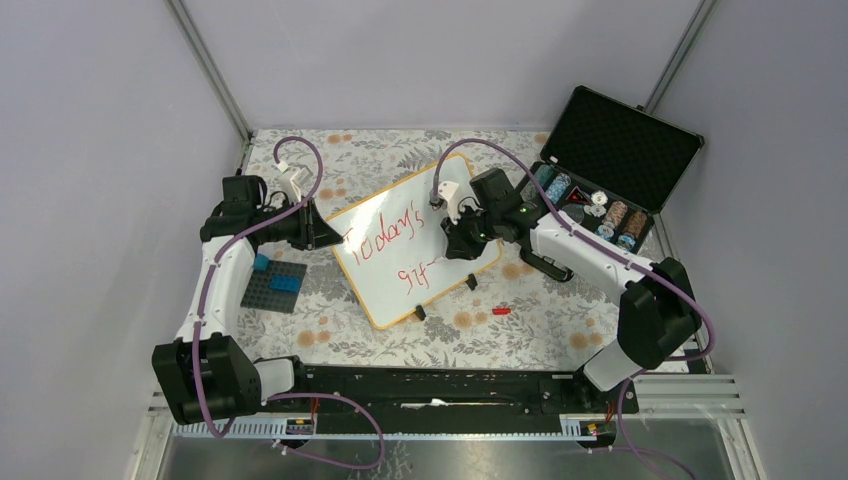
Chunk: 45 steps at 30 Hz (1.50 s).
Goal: Write a sentence on the whiteboard
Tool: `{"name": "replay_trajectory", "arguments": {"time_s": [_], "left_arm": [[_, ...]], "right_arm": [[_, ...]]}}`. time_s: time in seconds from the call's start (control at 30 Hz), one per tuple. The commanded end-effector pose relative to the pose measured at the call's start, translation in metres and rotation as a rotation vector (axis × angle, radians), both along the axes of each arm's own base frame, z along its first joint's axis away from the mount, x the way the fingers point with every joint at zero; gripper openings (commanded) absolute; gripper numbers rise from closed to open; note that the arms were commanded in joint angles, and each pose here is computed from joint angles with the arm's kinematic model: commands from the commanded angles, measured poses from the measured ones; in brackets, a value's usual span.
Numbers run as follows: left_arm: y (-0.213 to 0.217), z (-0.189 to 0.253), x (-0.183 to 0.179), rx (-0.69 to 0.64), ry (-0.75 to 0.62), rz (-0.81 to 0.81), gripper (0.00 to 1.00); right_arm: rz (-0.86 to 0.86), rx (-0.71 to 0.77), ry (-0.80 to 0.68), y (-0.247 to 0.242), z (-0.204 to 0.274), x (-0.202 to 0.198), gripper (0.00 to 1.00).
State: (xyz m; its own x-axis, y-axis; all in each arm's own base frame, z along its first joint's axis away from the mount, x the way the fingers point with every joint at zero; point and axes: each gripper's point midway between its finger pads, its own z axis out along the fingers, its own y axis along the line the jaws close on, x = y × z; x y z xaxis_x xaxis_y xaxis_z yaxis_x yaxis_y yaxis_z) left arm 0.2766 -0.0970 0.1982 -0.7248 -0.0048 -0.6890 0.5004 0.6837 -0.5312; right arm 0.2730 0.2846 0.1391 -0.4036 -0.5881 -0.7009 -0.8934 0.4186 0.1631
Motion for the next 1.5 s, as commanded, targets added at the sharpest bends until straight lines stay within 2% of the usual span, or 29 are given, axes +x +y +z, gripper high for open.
{"name": "replay_trajectory", "arguments": {"time_s": [0.0, 0.4, 0.9, 1.47], "left_arm": [[0.005, -0.011, 0.005, 0.076, -0.027, 0.000, 0.05], [0.005, -0.012, 0.006, 0.073, -0.021, -0.003, 0.05], [0.005, -0.012, 0.007, 0.074, -0.019, -0.001, 0.05], [0.005, -0.012, 0.008, 0.074, -0.020, -0.002, 0.05]], "right_arm": [[-0.027, 0.013, -0.107, -0.004, 0.023, 0.019, 0.00], [0.049, 0.122, -0.108, 0.015, 0.055, 0.005, 0.00], [0.031, 0.075, -0.093, 0.021, 0.034, 0.019, 0.00], [0.039, 0.037, -0.037, 0.005, 0.004, -0.006, 0.00]]}}
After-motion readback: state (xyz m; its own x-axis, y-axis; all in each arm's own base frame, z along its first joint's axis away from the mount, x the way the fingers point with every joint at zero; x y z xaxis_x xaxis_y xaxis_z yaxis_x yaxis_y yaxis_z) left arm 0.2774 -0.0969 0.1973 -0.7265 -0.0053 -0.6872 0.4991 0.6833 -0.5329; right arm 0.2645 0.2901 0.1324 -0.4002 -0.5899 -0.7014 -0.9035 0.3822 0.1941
